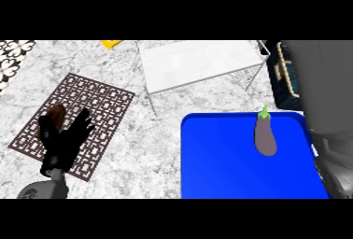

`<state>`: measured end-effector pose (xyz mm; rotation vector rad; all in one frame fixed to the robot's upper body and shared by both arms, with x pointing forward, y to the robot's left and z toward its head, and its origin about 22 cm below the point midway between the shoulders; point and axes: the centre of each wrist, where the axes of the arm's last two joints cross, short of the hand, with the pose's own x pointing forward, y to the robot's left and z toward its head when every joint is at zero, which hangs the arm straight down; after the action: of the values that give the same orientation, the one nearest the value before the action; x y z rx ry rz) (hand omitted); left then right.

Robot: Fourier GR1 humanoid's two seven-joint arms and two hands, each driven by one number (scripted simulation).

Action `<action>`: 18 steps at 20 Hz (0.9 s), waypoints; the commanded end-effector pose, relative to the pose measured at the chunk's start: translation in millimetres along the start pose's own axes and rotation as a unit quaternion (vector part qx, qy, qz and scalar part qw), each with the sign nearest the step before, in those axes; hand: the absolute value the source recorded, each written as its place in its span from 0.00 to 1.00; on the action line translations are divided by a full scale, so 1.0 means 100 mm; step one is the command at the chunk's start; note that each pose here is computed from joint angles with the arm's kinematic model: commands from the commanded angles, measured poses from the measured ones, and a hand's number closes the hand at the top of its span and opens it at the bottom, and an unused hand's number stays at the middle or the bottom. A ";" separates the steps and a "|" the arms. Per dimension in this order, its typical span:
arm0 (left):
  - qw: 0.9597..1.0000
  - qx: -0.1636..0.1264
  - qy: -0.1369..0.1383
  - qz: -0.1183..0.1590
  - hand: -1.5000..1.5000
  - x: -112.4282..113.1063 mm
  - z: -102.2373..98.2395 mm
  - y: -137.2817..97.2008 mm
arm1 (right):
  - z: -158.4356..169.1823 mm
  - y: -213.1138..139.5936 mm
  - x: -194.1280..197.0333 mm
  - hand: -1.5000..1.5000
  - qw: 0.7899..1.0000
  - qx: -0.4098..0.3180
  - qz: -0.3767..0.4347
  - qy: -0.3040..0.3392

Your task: Pick the squash from the tray and place it in the tiered shelf

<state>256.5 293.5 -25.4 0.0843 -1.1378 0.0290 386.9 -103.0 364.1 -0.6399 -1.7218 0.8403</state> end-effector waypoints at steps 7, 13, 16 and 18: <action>1.000 -0.003 0.002 -0.013 0.50 0.03 0.14 -0.05 | -0.42 0.38 -0.38 1.00 1.000 -0.006 0.016 0.007; 1.000 -0.006 0.009 0.003 0.50 -0.11 0.16 -0.05 | -0.50 0.38 -0.42 1.00 0.999 -0.028 0.024 -0.006; 1.000 -0.004 0.013 0.005 0.50 0.06 0.05 -0.30 | -0.55 0.43 -0.45 1.00 1.000 -0.018 0.019 -0.015; 1.000 0.005 0.007 -0.003 0.50 0.04 0.00 -0.07 | -0.55 0.32 -0.67 1.00 0.999 -0.025 0.003 -0.039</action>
<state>254.9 284.7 -20.6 0.0825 -1.1294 0.0236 451.8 -100.8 312.0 -0.6834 -1.7670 0.8456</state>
